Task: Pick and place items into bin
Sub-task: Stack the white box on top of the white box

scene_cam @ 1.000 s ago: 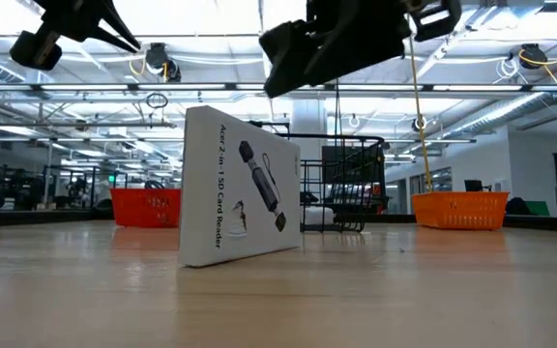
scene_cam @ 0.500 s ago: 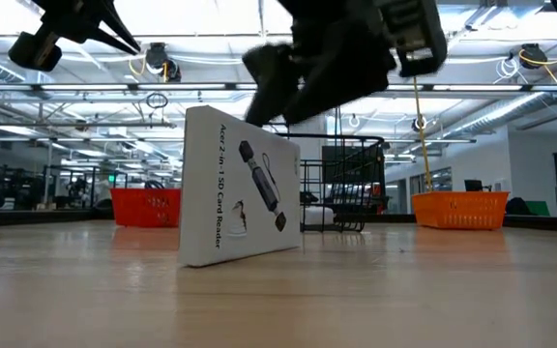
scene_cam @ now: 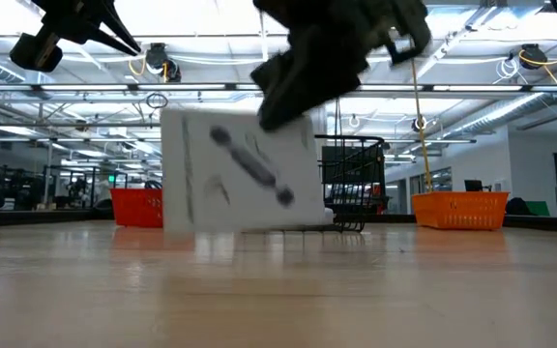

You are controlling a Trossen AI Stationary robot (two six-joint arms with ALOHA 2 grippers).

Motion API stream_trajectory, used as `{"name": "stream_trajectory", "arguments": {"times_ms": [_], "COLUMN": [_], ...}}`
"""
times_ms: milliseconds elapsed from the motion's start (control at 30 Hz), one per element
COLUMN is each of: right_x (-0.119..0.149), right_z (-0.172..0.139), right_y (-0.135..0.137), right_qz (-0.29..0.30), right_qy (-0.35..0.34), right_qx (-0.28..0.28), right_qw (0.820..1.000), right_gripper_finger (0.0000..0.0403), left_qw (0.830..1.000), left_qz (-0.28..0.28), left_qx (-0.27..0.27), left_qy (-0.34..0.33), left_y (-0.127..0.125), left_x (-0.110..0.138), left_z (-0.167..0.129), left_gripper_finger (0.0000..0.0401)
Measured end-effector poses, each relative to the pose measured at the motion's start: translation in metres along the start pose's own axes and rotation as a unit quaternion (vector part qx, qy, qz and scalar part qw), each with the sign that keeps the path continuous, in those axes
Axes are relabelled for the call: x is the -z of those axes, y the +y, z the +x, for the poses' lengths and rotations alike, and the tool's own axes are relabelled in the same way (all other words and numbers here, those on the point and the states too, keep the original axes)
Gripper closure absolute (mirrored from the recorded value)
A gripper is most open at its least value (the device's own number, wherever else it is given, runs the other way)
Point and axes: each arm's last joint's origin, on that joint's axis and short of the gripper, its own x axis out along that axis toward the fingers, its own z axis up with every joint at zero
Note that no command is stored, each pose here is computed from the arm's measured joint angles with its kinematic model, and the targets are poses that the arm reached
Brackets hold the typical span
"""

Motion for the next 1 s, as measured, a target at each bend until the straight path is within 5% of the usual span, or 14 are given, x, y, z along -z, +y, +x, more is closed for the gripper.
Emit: {"name": "stream_trajectory", "arguments": {"times_ms": [300,500,1000], "right_x": [-0.016,-0.025,0.018], "right_z": [-0.055,-0.114,-0.247], "right_y": [0.002,0.006,0.033], "right_qz": [0.156,0.264,0.455], "right_qy": [-0.030,-0.066,-0.091], "right_qx": [0.011,0.097,0.378], "right_qw": [0.987,0.957,0.801], "right_gripper_finger": [0.0371,0.0371,0.0371], "left_qw": [1.000,1.000,0.990], "left_qz": [0.010,0.011,0.102], "left_qx": [-0.002,-0.001,0.088], "left_qy": [0.000,0.000,-0.042], "left_y": [0.000,0.000,-0.021], "left_x": [0.000,0.000,-0.005], "left_z": [0.000,0.000,-0.001], "left_gripper_finger": [0.0375,0.0375,0.0375]}}
